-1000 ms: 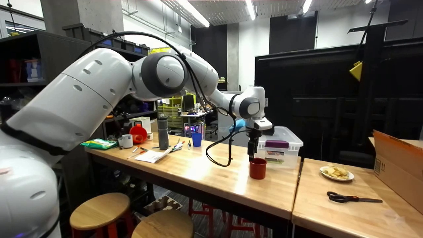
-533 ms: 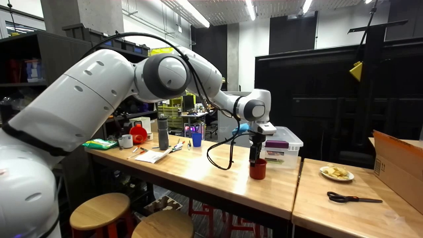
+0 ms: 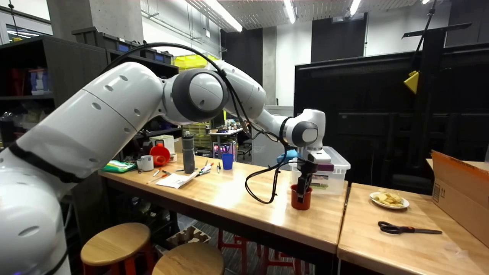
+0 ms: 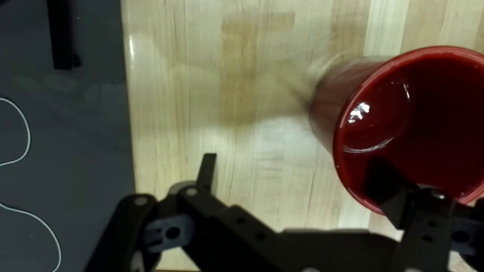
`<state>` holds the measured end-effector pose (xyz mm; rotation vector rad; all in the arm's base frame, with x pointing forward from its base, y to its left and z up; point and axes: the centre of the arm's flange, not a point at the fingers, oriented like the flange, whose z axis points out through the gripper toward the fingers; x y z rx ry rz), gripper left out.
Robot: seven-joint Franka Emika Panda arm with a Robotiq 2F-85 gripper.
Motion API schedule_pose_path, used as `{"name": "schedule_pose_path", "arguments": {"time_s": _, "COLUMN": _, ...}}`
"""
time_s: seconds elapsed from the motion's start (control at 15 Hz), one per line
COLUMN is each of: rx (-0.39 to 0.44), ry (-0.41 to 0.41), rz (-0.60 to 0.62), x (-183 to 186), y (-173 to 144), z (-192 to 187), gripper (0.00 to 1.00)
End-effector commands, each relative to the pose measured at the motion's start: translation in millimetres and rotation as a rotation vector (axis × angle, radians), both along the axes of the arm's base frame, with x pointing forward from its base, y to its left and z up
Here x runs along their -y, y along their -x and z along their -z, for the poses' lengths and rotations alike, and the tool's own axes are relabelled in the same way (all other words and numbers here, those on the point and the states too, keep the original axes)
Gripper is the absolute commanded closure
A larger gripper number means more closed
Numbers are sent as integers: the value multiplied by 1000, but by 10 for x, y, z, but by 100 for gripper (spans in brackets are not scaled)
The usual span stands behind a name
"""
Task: Move the red cup to the left
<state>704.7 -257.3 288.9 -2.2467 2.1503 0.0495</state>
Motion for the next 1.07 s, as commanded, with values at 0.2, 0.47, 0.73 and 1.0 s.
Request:
{"name": "schedule_pose_path", "arguments": {"time_s": 0.2, "rx": -2, "ry": -15, "rz": -7, "x": 191, "y": -48, "z": -19, "gripper": 43}}
{"name": "schedule_pose_path", "arguments": {"time_s": 0.47, "rx": 7, "ry": -23, "rz": -15, "x": 262, "y": -39, "z": -19, "gripper": 74}}
{"name": "schedule_pose_path", "arguments": {"time_s": 0.73, "rx": 20, "ry": -26, "rz": -26, "x": 292, "y": -21, "z": -23, "gripper": 100}}
{"name": "schedule_pose_path", "arguments": {"time_s": 1.0, "rx": 56, "ry": -12, "rz": -60, "x": 300, "y": -29, "z": -63, "gripper": 98}}
